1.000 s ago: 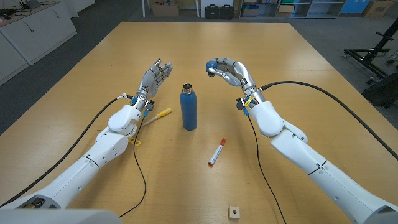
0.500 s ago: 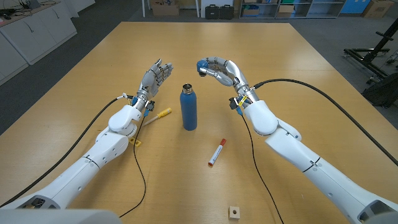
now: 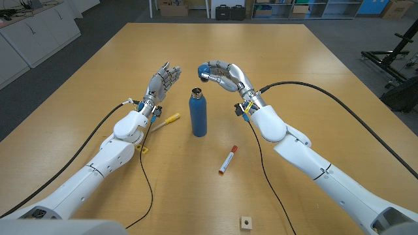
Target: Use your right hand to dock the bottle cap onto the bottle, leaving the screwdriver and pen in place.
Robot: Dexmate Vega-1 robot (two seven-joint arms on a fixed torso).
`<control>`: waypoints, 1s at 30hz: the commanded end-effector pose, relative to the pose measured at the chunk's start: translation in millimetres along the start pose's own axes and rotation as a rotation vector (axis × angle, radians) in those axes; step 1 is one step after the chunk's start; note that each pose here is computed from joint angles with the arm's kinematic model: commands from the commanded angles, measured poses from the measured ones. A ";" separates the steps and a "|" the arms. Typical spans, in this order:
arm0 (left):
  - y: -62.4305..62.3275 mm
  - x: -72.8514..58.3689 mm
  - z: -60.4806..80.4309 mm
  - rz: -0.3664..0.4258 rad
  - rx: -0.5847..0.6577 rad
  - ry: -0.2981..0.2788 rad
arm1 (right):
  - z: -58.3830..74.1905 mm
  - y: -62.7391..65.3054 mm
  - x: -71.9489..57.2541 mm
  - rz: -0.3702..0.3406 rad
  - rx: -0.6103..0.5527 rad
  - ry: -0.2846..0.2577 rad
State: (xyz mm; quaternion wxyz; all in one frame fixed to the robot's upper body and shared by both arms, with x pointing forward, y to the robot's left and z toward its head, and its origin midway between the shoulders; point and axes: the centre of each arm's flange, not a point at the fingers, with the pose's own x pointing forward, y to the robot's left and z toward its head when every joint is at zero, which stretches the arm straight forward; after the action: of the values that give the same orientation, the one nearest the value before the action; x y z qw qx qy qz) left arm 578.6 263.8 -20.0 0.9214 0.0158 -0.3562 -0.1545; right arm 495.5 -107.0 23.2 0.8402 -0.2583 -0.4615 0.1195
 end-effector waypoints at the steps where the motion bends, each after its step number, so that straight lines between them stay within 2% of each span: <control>1: 1.9 -1.5 1.4 0.006 0.005 0.000 | 5.6 12.2 -0.1 0.031 0.013 -0.029; 11: 2.7 -2.6 -1.1 0.007 -0.002 0.000 | 6.8 20.9 -4.1 0.048 0.018 -0.042; 30: 2.4 -0.9 -6.0 0.008 -0.004 0.014 | -9.9 23.1 -12.1 0.028 0.007 -0.012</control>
State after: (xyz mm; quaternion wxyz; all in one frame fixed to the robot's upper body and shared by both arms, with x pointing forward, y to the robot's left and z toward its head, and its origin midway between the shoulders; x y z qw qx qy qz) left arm 580.2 267.8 -23.7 0.9237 0.0136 -0.3525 -0.1496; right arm 494.2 -92.5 3.6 0.8333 -0.2585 -0.4684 0.1395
